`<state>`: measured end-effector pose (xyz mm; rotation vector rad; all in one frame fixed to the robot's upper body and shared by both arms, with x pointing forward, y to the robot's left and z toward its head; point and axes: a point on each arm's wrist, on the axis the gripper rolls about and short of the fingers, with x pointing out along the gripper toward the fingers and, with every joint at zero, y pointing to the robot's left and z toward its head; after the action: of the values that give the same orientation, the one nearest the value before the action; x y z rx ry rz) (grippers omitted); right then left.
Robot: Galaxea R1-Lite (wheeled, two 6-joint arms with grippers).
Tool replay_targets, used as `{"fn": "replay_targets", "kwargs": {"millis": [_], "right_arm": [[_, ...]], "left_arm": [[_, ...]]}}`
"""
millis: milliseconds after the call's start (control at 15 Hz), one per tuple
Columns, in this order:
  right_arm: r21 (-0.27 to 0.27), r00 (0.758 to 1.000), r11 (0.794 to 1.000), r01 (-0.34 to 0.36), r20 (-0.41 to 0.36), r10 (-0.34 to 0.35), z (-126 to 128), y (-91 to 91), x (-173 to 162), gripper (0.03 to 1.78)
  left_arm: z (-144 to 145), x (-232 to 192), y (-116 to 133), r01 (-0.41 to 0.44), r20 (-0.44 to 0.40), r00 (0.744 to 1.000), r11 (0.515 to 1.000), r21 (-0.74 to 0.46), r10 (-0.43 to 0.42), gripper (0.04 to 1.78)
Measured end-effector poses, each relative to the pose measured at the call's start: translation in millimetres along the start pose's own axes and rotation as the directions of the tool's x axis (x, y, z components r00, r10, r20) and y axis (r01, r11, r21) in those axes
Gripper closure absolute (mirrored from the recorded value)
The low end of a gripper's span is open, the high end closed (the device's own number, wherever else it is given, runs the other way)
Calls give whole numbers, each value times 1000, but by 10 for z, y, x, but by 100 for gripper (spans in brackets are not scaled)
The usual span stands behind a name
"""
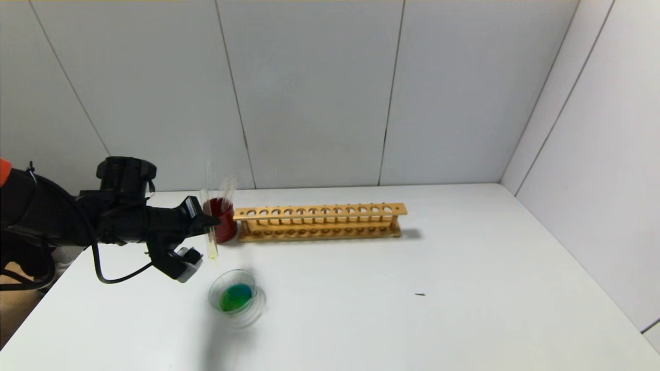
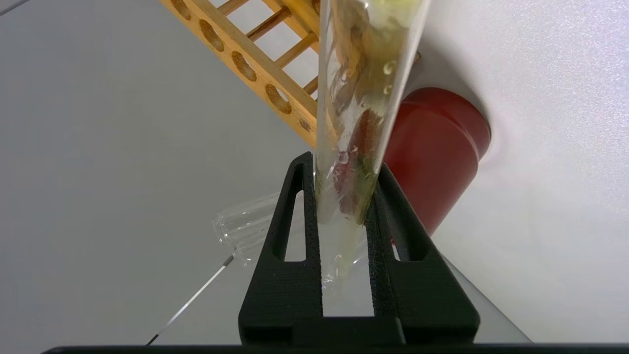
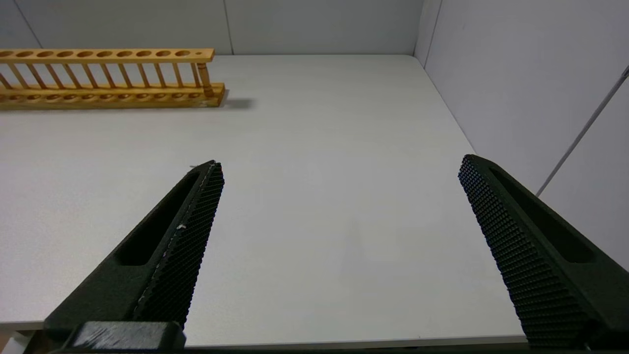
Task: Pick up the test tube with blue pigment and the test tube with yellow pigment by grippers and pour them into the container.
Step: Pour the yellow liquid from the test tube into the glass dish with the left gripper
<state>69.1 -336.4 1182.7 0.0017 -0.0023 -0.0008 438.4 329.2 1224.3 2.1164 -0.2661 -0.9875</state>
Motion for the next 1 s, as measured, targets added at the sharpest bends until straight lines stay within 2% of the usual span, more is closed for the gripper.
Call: {"fn": "replay_targets", "kwargs": {"millis": [1000], "right_arm": [[0,1000,1000,-1,0,1,0,0,0,6]], "left_arm": [[31,-43,70,-10,-4,1000,999,48,10,151]]}}
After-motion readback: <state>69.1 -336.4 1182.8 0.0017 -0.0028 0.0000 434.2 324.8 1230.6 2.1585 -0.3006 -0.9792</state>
